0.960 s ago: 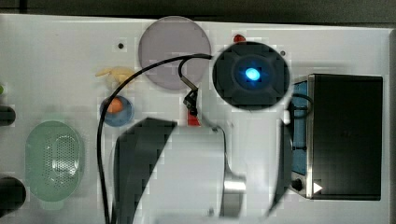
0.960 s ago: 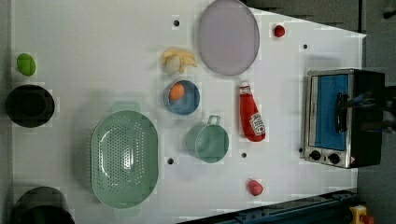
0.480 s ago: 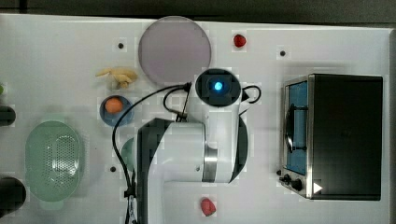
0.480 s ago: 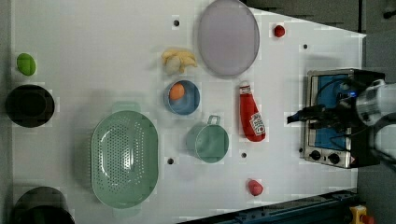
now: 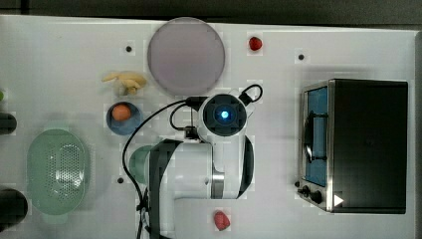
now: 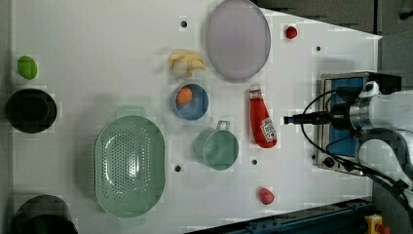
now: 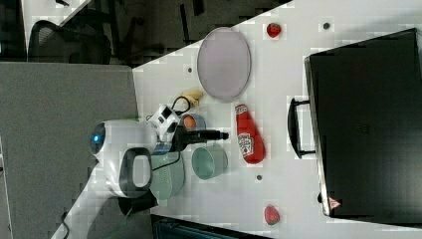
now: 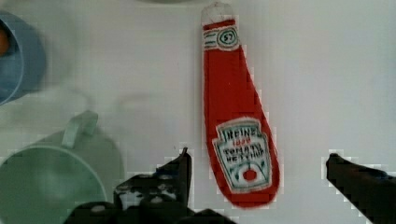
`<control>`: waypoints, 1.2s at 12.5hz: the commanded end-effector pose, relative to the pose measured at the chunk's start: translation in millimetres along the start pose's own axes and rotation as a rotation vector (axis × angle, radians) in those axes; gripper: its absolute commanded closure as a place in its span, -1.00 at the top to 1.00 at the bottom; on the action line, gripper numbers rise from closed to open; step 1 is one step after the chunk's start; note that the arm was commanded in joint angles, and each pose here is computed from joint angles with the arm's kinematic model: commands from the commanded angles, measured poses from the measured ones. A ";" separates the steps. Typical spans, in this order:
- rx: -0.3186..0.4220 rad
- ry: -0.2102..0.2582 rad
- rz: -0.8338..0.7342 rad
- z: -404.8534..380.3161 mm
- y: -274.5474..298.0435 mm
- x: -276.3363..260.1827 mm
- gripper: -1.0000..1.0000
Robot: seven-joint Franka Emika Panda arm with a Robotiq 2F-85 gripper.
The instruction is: Pick Ketchup from the table and place it in strainer.
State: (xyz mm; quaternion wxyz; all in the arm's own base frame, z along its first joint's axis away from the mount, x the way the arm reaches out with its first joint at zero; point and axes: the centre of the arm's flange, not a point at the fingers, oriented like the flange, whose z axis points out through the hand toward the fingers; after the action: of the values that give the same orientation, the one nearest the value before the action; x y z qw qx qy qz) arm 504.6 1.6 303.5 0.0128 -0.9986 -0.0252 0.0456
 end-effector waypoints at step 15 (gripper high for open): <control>-0.018 0.012 -0.130 123.0 1.0 15.2 0.24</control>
State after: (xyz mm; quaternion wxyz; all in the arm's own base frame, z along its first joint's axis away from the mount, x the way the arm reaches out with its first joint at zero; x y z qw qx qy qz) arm 493.3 7.4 158.0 0.0084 -0.9940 -0.0787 0.0756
